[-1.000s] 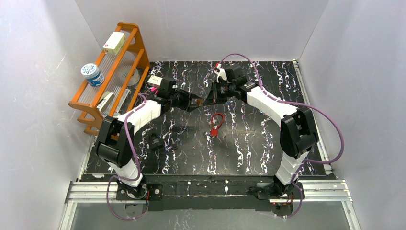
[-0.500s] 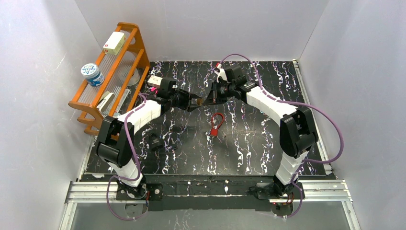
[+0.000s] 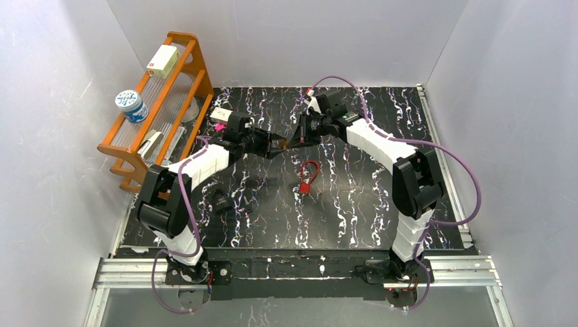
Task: Unlock with the key
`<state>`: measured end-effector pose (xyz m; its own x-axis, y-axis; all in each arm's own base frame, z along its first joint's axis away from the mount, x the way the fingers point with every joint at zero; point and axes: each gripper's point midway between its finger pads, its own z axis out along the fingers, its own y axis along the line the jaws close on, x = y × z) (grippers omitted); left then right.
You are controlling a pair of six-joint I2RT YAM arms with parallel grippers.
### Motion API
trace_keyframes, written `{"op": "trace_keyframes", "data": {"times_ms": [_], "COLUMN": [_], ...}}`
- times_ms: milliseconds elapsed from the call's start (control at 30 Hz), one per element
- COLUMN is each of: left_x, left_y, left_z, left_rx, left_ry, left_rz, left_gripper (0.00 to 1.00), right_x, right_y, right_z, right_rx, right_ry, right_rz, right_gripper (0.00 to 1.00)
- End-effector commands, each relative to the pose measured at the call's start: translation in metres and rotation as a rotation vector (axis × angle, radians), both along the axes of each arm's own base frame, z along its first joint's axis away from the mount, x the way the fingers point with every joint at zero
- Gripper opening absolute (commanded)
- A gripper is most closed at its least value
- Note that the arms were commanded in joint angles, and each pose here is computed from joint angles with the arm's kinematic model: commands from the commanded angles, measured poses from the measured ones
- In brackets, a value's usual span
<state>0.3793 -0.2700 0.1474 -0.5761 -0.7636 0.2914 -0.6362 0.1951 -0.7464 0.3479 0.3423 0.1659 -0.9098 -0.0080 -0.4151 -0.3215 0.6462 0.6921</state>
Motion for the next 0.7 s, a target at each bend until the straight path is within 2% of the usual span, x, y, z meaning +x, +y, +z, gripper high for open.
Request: {"op": "trace_keyframes", "data": {"times_ms": [0, 433, 567, 667], "left_x": [-0.007, -0.006, -0.004, -0.001], "left_y": [-0.009, -0.019, -0.019, -0.018], "left_z": [0.031, 0.043, 0.053, 0.062], "left_rx": [-0.057, -0.098, -0.116, -0.134], "left_ry": [-0.062, -0.026, -0.060, -0.100], "left_rz": [-0.037, -0.020, -0.011, 0.009], "left_gripper": [0.06, 0.05, 0.05, 0.03], "right_x": [0.020, 0.030, 0.030, 0.028], "right_y": [0.007, 0.012, 0.015, 0.013], "right_z": [0.010, 0.001, 0.014, 0.036], "right_rx": [0.008, -0.039, 0.050, 0.180], "right_ry": [0.009, -0.010, 0.002, 0.058], "right_rz": [-0.047, -0.090, -0.115, -0.129], "right_gripper": [0.01, 0.01, 0.01, 0.01]}}
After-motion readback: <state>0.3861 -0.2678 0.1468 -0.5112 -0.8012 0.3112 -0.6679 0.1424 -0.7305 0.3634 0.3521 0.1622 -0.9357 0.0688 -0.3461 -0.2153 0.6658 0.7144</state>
